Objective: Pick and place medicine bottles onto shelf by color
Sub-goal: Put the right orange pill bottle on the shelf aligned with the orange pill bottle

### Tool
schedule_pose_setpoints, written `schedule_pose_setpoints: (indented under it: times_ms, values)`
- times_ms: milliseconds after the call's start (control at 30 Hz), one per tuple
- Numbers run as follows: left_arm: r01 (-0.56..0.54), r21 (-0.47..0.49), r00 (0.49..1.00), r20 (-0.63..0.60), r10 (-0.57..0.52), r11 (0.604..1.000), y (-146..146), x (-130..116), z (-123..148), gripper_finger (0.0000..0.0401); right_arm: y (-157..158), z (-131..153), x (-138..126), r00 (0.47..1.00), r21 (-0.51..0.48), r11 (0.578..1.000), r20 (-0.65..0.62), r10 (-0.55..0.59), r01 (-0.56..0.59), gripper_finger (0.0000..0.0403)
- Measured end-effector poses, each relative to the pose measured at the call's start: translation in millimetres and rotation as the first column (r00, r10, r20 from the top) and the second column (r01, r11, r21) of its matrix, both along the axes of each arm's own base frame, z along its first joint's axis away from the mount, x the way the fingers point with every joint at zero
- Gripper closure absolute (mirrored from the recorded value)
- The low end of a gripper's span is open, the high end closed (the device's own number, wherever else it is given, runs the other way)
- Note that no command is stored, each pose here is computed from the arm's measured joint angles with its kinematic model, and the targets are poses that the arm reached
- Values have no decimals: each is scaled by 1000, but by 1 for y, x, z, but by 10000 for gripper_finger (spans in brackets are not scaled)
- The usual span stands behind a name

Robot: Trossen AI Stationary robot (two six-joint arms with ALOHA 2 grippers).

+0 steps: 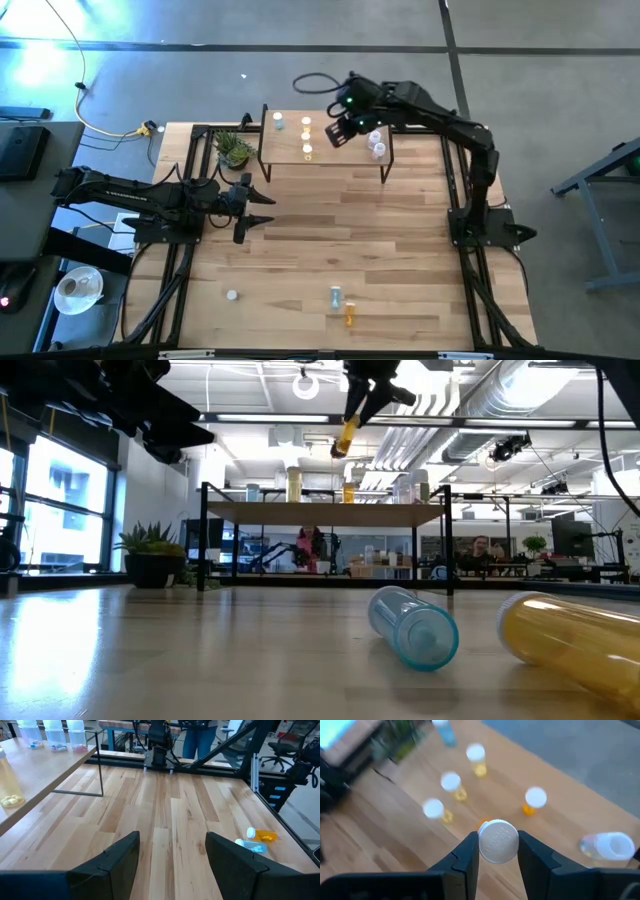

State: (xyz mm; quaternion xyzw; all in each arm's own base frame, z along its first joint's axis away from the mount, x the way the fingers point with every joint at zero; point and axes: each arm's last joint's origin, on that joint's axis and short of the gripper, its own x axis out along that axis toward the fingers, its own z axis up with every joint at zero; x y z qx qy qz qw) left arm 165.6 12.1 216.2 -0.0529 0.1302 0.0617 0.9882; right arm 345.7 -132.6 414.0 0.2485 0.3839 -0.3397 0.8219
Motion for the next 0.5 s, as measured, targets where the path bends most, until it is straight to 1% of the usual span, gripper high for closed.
schedule_pose_setpoints:
  times_ms: [133,500]
  values:
    - [0,0,1000,-1,0,1000,0,0,0,185,-3,-17,9,996,19,1000,-86,13,-12,304]
    - [1,2,1000,-2,-1,1000,0,0,0,185,-13,-51,31,975,18,996,-204,92,-91,304]
